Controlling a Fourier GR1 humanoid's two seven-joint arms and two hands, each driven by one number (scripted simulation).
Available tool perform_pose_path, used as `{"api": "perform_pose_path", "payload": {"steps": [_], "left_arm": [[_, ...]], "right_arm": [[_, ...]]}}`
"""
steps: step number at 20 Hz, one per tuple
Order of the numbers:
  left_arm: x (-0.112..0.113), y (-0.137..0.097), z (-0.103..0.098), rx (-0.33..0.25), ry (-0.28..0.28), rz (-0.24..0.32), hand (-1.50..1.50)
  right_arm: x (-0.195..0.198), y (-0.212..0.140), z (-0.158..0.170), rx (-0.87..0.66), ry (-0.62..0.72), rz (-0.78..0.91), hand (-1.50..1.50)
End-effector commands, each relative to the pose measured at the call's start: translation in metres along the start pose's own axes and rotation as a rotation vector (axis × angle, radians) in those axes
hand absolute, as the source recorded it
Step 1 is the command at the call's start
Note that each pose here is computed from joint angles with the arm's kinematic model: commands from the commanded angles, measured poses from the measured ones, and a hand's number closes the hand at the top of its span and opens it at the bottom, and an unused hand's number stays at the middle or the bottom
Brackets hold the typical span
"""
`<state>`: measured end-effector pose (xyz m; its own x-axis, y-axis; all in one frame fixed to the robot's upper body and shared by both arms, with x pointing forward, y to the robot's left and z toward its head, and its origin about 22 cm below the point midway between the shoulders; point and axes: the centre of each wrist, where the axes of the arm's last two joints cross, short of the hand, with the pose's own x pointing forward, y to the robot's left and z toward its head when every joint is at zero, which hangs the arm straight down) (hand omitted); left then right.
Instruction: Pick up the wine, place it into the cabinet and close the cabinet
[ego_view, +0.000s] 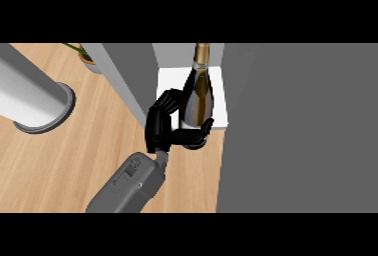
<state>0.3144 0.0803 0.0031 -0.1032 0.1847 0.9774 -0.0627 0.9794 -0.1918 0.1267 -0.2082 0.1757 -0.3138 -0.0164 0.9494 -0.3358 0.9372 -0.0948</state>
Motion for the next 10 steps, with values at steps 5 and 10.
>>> {"api": "perform_pose_path", "payload": {"steps": [5,10], "left_arm": [[-0.027,0.015,-0.008,0.036,0.006,0.044,1.5],[-0.031,0.007,-0.009,0.057,0.048,0.078,1.5]], "right_arm": [[0.037,0.002,0.025,0.046,-0.053,-0.06,-1.5],[0.043,-0.001,0.022,0.049,-0.075,-0.062,-1.5]]}}
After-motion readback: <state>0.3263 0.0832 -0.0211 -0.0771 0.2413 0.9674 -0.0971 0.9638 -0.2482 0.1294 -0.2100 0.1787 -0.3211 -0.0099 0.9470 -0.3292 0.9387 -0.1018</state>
